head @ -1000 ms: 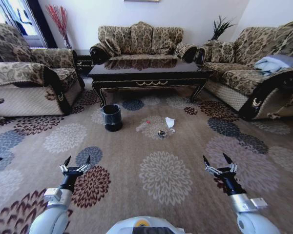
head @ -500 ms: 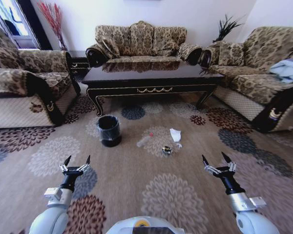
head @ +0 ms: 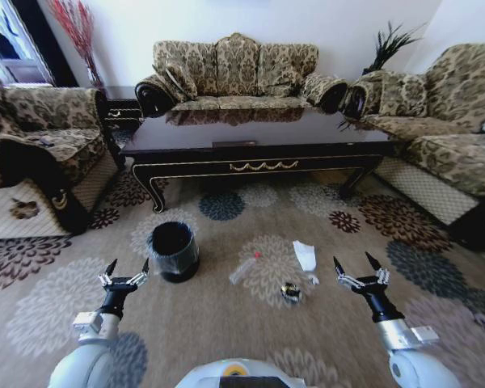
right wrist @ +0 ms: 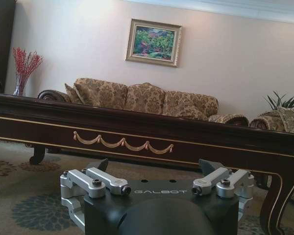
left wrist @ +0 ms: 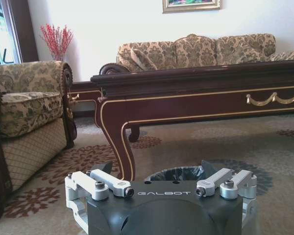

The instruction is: Move to the front of the table and pick up the trash from the floor, then place it into the trash bin.

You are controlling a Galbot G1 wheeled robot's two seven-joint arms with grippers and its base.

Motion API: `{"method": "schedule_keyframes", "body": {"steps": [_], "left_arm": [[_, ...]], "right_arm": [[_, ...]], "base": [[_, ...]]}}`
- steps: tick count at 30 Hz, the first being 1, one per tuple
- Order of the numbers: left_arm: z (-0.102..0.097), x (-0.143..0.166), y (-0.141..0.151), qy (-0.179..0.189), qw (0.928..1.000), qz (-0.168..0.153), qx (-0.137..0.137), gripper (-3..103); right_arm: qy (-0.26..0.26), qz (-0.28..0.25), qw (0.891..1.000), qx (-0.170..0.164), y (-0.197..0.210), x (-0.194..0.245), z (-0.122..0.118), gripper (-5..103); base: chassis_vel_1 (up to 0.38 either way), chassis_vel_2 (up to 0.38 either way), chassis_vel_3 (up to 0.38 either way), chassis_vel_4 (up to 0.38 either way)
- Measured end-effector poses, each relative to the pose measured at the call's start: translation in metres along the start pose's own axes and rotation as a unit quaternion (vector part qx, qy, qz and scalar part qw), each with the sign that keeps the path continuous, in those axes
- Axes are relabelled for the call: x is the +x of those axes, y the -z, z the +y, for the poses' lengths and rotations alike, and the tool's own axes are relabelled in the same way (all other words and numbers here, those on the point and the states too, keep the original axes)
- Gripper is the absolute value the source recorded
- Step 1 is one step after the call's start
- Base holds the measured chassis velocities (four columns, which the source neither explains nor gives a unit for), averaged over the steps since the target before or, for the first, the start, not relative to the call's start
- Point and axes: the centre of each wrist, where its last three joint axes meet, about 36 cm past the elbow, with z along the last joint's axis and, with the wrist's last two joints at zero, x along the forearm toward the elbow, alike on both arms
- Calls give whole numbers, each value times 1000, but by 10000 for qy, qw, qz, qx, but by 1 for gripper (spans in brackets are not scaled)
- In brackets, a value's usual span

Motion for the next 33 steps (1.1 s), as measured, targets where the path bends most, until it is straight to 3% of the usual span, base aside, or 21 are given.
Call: {"method": "schedule_keyframes", "body": {"steps": [10, 14, 19, 21, 22, 26, 33], "left_arm": [[15, -9, 9, 322, 9989, 343, 63, 100], [31, -31, 49, 716, 9944, 743, 212, 100], [42, -53, 74, 749, 9911, 1042, 367, 100], [52, -75, 84, 700, 9846, 1509, 536, 100], [52, -75, 84, 700, 9846, 1509, 536, 100], [76, -122, 105, 574, 9678, 2318, 791, 100], [86, -164, 135, 327, 9646, 2546, 610, 100]], "right_arm": [[14, 35, 10000, 44, -3, 2, 1, 100], [-8, 109, 9999, 81, -10, 7, 2, 100], [-15, 130, 9999, 71, -13, 9, 4, 100], [-38, 126, 9999, 68, -13, 9, 4, 100], [-38, 126, 9999, 68, -13, 9, 4, 100], [-47, 175, 9998, 94, -15, 12, 2, 100], [-71, 220, 9997, 100, -19, 17, 3, 100]], "base": [[-19, 14, 10, -21], [13, -23, -21, 25], [0, 0, 0, 0], [0, 0, 0, 0], [0, 0, 0, 0], [0, 0, 0, 0], [0, 0, 0, 0]]}}
